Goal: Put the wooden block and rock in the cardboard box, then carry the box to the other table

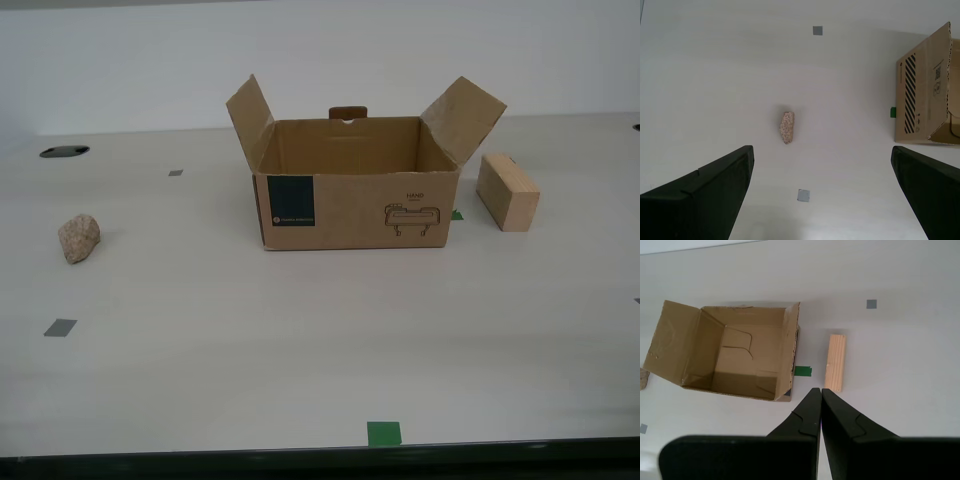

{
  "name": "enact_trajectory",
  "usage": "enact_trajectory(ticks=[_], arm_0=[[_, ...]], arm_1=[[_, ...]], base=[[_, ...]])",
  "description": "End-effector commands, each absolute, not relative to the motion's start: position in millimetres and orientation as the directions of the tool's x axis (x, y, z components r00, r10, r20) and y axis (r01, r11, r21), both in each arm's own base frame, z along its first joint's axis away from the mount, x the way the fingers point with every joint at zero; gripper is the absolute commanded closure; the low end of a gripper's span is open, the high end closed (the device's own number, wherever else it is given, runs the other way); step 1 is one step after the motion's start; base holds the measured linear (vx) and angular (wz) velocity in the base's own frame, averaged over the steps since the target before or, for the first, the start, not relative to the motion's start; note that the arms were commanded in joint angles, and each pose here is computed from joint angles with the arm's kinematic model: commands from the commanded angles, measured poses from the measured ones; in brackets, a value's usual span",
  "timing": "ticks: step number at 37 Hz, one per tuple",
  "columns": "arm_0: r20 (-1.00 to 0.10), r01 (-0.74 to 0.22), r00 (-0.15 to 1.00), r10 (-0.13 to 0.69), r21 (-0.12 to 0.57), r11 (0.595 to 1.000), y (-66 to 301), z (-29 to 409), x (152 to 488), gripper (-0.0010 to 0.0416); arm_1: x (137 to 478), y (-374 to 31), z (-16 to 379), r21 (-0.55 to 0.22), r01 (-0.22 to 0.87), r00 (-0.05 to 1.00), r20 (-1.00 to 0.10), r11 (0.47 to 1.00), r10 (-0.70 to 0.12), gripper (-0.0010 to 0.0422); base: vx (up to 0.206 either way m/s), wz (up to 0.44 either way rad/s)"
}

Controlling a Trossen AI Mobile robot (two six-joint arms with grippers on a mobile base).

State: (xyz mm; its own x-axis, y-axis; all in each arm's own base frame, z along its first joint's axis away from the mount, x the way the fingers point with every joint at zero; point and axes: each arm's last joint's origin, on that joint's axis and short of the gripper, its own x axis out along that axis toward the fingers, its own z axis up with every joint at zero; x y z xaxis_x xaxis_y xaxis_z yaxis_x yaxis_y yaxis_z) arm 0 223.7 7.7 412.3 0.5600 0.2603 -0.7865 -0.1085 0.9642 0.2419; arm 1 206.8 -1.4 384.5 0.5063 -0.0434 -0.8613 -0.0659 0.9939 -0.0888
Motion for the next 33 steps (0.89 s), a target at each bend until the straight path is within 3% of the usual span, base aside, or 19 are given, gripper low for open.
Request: enact_trajectory(ticks=[1, 13, 17, 24, 33], arm_0=[[-0.789, -0.103, 0.558, 0.258, 0.243, 0.965, 7.7, 412.2, 223.3, 0.0403], [-0.789, -0.091, 0.558, 0.258, 0.251, 0.964, 7.7, 412.2, 223.3, 0.0401], [-0.789, -0.087, 0.558, 0.258, 0.254, 0.963, 7.7, 412.2, 223.3, 0.0381], [-0.79, -0.085, 0.557, 0.257, 0.254, 0.964, 7.6, 412.2, 223.2, 0.03], [-0.79, -0.084, 0.557, 0.257, 0.254, 0.964, 7.6, 412.2, 223.2, 0.0166]], arm_1=[[206.8, -1.4, 384.8, -0.092, -0.067, 0.508, -0.86, 0.994, -0.045, 0.0037], [206.9, -1.4, 384.9, -0.092, -0.066, 0.51, -0.859, 0.994, -0.045, 0.0037], [206.9, -1.4, 384.9, -0.092, -0.066, 0.51, -0.859, 0.994, -0.045, 0.0037], [206.9, -1.4, 384.9, -0.092, -0.066, 0.51, -0.859, 0.994, -0.045, 0.0037], [206.9, -1.4, 384.9, -0.092, -0.066, 0.51, -0.859, 0.994, -0.045, 0.0037]], base=[[0.0, 0.0], [0.0, 0.0], [0.0, 0.0], [0.0, 0.0], [0.0, 0.0]])
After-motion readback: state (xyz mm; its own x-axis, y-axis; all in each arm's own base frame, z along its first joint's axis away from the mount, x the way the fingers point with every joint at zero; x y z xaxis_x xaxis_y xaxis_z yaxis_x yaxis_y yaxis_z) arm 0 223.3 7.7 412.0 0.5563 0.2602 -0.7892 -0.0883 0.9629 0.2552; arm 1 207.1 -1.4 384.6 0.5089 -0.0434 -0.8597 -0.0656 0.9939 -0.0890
